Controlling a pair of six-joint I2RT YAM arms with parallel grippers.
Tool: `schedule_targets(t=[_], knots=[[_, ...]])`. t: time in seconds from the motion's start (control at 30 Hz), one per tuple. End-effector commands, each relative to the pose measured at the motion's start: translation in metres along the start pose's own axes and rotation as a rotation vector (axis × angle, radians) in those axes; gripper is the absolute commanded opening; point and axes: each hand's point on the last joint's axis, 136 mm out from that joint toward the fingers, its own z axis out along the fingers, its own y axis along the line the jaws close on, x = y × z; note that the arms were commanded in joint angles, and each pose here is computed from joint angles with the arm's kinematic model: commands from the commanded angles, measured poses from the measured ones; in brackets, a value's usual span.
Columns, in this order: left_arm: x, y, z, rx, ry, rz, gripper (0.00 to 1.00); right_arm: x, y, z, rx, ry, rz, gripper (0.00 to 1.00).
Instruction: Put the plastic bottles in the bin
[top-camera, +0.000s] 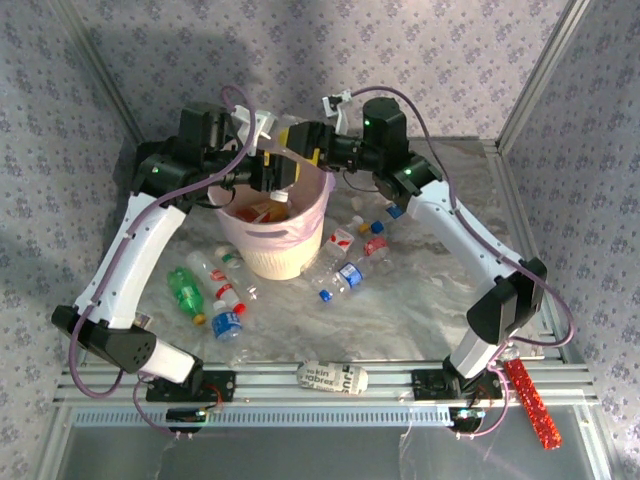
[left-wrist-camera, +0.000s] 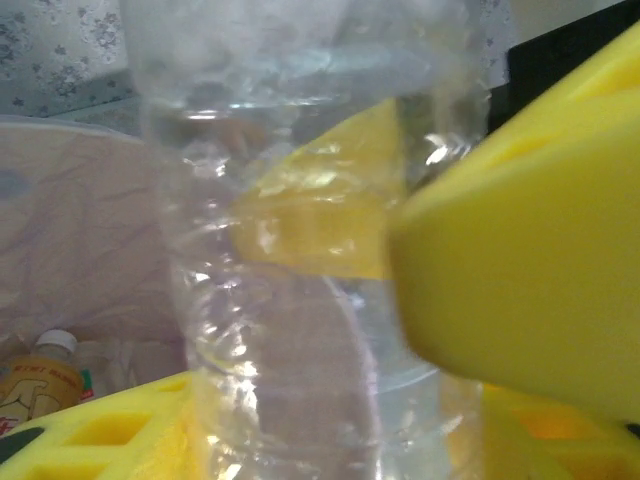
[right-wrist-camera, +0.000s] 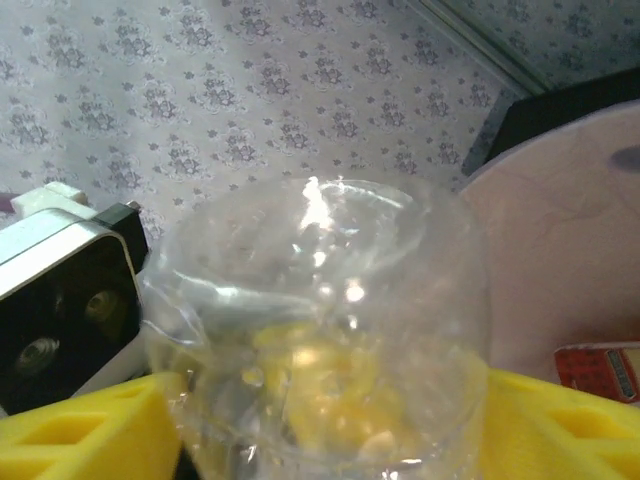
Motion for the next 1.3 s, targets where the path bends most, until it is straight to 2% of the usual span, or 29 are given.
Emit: schedule_targets(t=[0.0,0.07,0.23,0.37,0.57,0.77,0.87,1.0,1.27], knots=[[-0.001,0.010,0.004,-0.033,0.000,0.014,0.58,-0.016,0.014,-0.007,-0.035,-0.029,-0.041,0.81],[0.001,0.013,0.006,-0.039,0.006,0.007,0.57,-0.021,0.012,-0.011,-0.024,-0.043,-0.040,0.87],[0.005,0.028,0.011,-0.082,0.022,-0.011,0.56,-0.040,-0.003,-0.034,0.060,-0.103,-0.041,0.90],[0.013,0.045,0.016,-0.144,0.055,-0.014,0.54,-0.052,-0.027,-0.063,0.214,-0.152,-0.056,0.91],[0.034,0.080,0.024,-0.290,0.151,-0.001,0.54,-0.060,-0.106,-0.145,0.612,-0.237,-0.025,0.91],[0.056,0.102,0.034,-0.362,0.232,0.008,0.54,-0.044,-0.186,-0.217,0.863,-0.309,0.126,0.90],[0.064,0.108,0.037,-0.379,0.256,0.003,0.56,-0.034,-0.221,-0.241,0.988,-0.323,0.187,0.90],[0.071,0.114,0.041,-0.393,0.282,0.001,0.65,-0.019,-0.257,-0.249,1.063,-0.313,0.266,0.91],[0.070,0.115,0.039,-0.403,0.285,0.014,0.80,0.006,-0.316,-0.237,1.147,-0.305,0.378,0.91]])
